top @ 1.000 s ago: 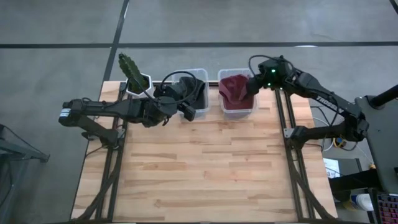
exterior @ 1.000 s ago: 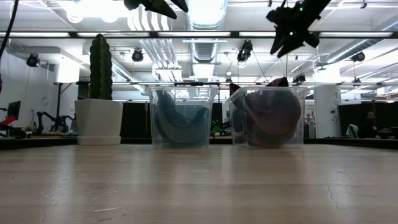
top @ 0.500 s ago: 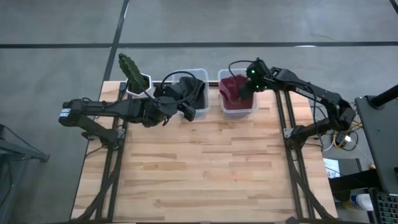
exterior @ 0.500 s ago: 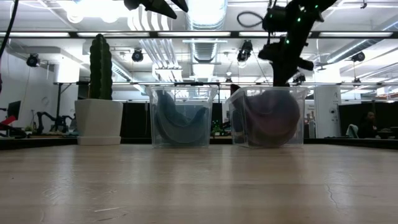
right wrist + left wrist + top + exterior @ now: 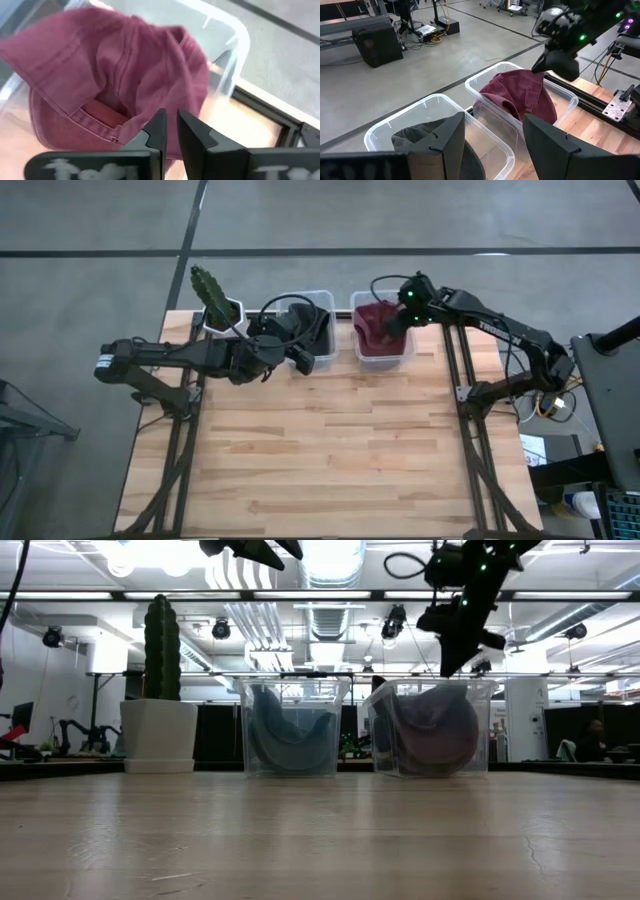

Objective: Pick & Place hat
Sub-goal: Put the maroon cap into the right transparent bin, then return to Home Position

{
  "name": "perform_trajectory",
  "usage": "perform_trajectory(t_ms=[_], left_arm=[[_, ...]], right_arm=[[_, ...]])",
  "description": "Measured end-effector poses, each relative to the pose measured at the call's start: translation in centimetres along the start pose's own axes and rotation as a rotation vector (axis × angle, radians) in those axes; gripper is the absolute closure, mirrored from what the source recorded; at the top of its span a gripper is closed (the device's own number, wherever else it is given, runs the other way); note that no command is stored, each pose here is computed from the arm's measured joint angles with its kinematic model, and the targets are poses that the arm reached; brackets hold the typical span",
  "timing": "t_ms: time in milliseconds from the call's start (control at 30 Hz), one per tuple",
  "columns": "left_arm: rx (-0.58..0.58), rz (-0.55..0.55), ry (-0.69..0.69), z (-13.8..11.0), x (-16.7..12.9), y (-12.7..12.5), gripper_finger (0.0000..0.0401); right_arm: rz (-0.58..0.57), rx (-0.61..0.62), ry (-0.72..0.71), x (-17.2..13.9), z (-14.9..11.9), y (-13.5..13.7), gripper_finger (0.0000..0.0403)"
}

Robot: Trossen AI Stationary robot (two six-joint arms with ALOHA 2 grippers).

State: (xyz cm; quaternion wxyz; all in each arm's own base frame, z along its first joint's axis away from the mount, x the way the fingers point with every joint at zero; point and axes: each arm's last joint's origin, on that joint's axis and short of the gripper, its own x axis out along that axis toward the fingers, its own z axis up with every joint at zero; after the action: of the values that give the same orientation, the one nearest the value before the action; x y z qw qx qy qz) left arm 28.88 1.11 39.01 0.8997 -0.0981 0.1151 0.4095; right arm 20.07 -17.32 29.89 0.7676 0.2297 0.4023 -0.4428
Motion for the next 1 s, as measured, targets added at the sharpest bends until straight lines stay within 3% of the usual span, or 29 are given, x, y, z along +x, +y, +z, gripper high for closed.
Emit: perform_trajectory(t_ms=[300,500,800,1000], left_arm=[[0.001,0.000,0.000,0.0,0.0,0.0,0.0208],[0.005,0.001,0.003,0.0,0.0,0.0,0.0208],[0.070,-0.025,0.029,0.0,-0.6,0.4,0.0208],[0.073,-0.051,0.043,-0.2,-1.5,1.1,0.0208]], right_arm=[[0.036,0.003,-0.105,-3.8,-0.6,-0.9,0.0367],[0.133,0.005,-0.225,-8.0,-1.7,-1.5,0.0367],[0.260,-0.074,-0.384,-12.8,-4.7,-2.7,0.0367],[0.303,-0.086,-0.463,-13.8,-7.5,-3.6,0.0367]])
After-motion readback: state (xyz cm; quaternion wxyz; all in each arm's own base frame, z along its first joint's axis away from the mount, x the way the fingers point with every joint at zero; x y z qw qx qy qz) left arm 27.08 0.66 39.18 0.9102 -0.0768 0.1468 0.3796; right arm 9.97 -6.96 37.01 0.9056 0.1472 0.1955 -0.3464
